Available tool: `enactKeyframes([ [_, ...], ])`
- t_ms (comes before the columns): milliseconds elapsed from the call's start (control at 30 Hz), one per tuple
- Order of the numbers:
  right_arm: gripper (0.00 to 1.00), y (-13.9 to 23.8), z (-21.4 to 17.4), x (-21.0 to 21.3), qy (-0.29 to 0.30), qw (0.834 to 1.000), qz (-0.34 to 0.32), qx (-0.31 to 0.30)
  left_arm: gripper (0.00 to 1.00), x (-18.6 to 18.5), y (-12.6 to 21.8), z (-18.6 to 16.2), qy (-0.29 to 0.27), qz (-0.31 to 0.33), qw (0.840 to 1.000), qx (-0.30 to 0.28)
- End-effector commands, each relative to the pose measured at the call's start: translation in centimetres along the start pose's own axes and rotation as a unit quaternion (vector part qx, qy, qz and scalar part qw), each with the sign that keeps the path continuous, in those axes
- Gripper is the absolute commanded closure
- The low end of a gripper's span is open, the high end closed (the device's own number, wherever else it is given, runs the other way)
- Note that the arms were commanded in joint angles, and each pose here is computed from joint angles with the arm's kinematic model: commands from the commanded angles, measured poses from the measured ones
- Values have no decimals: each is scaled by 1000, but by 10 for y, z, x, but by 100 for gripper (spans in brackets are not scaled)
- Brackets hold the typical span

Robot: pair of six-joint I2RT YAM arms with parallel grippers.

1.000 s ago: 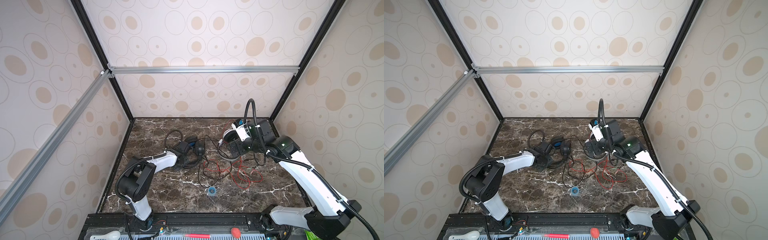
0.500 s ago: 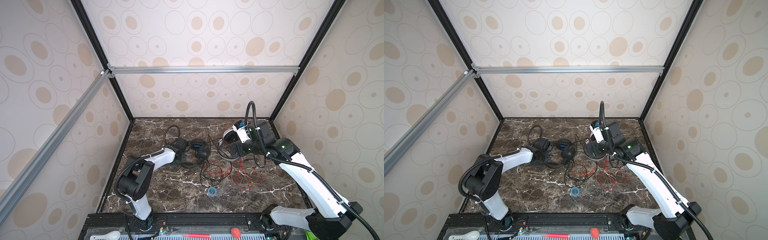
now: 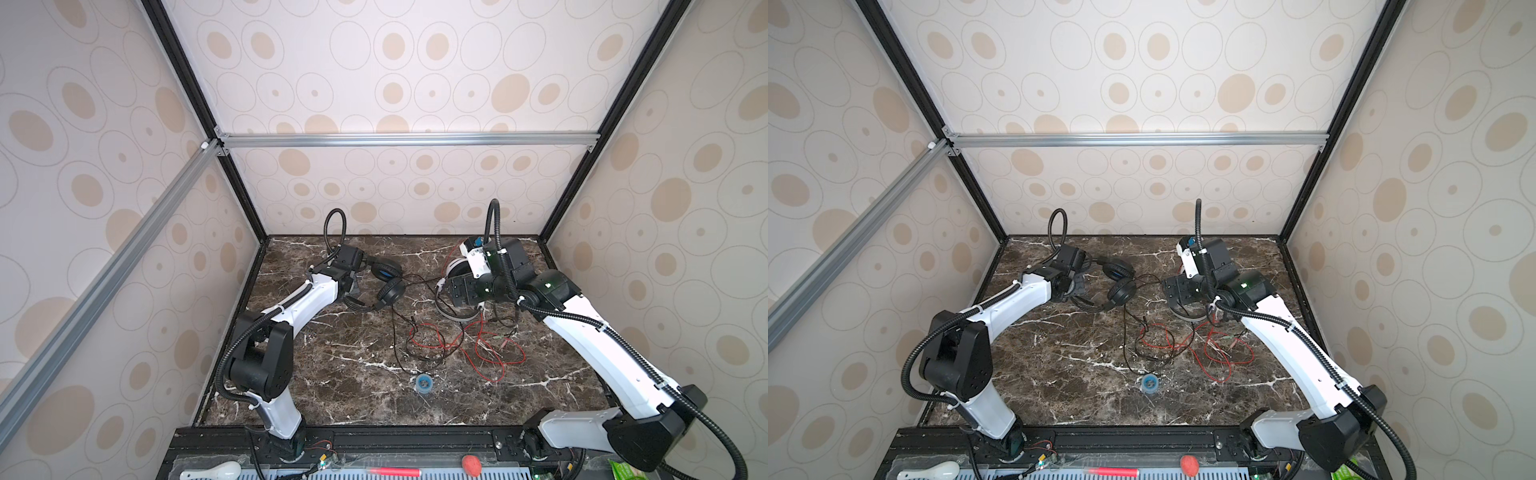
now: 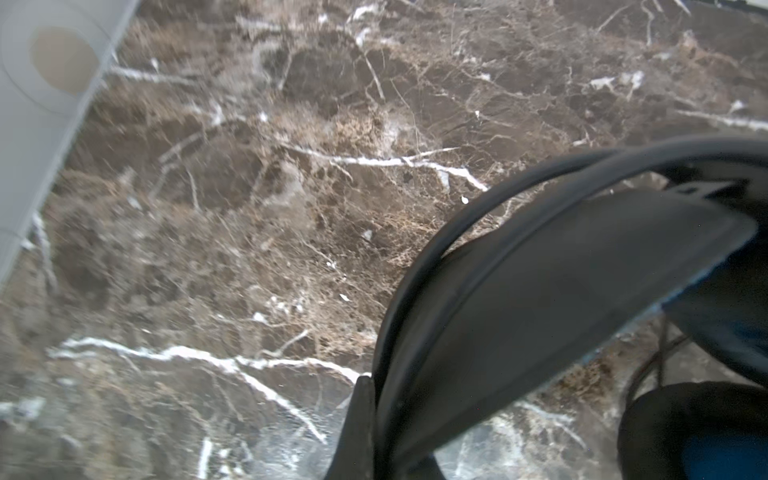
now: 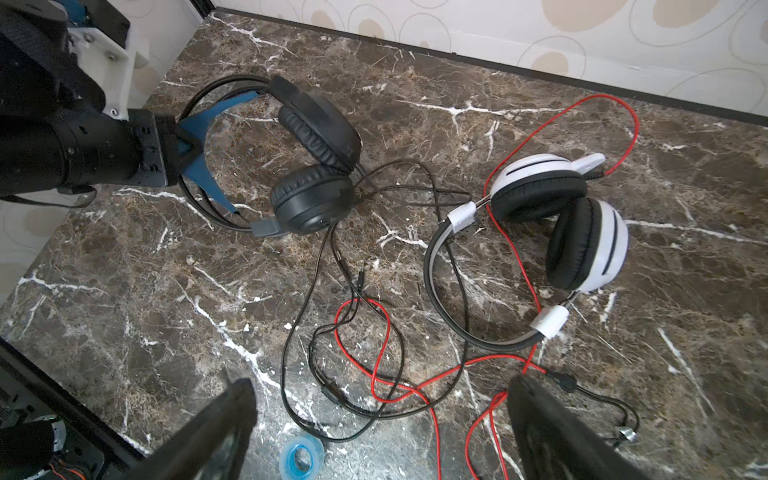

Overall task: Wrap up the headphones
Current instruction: 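Lift the black-and-blue headset up with the left gripper, away from the table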

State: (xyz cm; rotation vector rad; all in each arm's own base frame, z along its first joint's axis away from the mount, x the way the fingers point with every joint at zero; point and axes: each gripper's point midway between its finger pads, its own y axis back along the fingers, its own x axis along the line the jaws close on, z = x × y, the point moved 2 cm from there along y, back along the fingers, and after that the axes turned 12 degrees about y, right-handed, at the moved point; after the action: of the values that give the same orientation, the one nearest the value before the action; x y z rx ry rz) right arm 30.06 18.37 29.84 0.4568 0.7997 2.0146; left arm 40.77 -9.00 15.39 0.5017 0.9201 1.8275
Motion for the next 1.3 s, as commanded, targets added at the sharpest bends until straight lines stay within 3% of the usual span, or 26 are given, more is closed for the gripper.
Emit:
enactKeyframes([
  [0,2,10,29,6,5,999,15,-47,100,-14,38,49,-51,-46,994,-88],
  [233,0,24,56,30,100,986,83,-109,100,-35,89,92,-127,-104,973,-163],
  [400,0,31,62,35,147,973,97,-148,100,-23,117,126,-143,-53,964,-218],
  [500,0,29,65,36,150,967,112,-174,100,-19,139,147,-162,-35,955,-247],
  [667,0,13,70,45,137,962,156,-178,100,-17,182,171,-153,-61,941,-297],
  [800,1,-11,57,40,120,963,157,-183,100,-29,198,176,-148,-106,944,-276],
  [1000,3,-38,45,35,114,959,165,-202,100,-34,211,165,-81,-170,958,-217],
  [1267,3,-59,46,20,114,955,154,-227,100,-33,240,161,-73,-221,950,-209],
])
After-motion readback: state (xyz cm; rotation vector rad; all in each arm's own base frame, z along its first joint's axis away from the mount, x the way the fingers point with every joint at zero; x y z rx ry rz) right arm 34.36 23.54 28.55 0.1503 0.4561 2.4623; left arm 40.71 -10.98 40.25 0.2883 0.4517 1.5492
